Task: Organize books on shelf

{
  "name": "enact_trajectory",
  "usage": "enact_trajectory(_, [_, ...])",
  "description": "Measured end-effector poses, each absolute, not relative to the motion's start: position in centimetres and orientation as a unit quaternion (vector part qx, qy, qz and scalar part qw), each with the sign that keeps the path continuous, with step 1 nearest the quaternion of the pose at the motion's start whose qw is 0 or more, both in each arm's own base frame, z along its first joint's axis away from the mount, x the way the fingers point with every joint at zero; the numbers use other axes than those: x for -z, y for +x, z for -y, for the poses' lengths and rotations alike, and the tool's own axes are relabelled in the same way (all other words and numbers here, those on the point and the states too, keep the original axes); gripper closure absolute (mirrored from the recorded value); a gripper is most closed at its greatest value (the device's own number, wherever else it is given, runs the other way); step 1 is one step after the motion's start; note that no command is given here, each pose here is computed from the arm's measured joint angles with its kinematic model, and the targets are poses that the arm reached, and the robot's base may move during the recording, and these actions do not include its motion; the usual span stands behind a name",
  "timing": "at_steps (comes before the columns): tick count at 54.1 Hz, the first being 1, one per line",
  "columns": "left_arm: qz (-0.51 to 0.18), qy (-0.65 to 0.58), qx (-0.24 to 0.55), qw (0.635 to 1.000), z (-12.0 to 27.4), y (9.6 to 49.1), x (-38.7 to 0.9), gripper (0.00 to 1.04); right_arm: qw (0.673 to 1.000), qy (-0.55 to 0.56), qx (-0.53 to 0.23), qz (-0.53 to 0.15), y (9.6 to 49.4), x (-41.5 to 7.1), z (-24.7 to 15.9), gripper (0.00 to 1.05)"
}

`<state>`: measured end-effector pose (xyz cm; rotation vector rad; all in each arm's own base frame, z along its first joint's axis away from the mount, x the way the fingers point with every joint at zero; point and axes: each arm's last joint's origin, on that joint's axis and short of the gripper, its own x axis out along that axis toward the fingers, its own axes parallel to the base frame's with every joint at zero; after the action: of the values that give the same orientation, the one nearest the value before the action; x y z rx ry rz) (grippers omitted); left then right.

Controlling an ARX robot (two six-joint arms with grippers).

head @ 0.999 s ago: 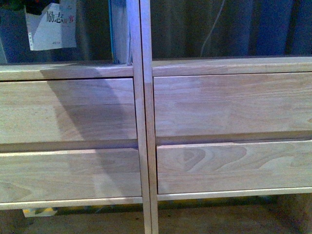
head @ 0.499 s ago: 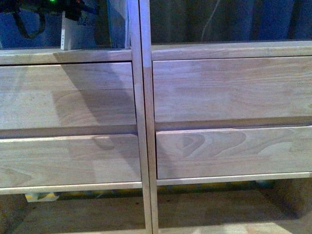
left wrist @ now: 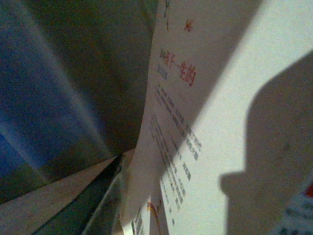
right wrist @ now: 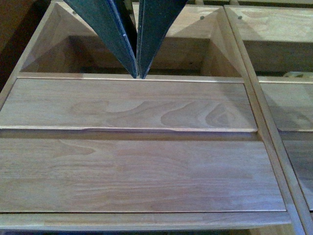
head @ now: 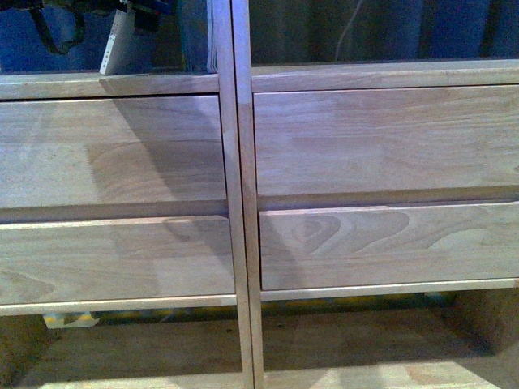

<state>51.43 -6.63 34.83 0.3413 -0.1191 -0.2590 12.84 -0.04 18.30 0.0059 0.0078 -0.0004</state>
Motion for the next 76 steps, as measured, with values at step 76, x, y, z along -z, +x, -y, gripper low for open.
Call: enact_trajectory(76, [0.099,0.046,0.03,0.994,-4.8,12.7,-31.2,0.07,1.0,0.002,0.0,0.005,9.7,-16.8,0.0,1.02])
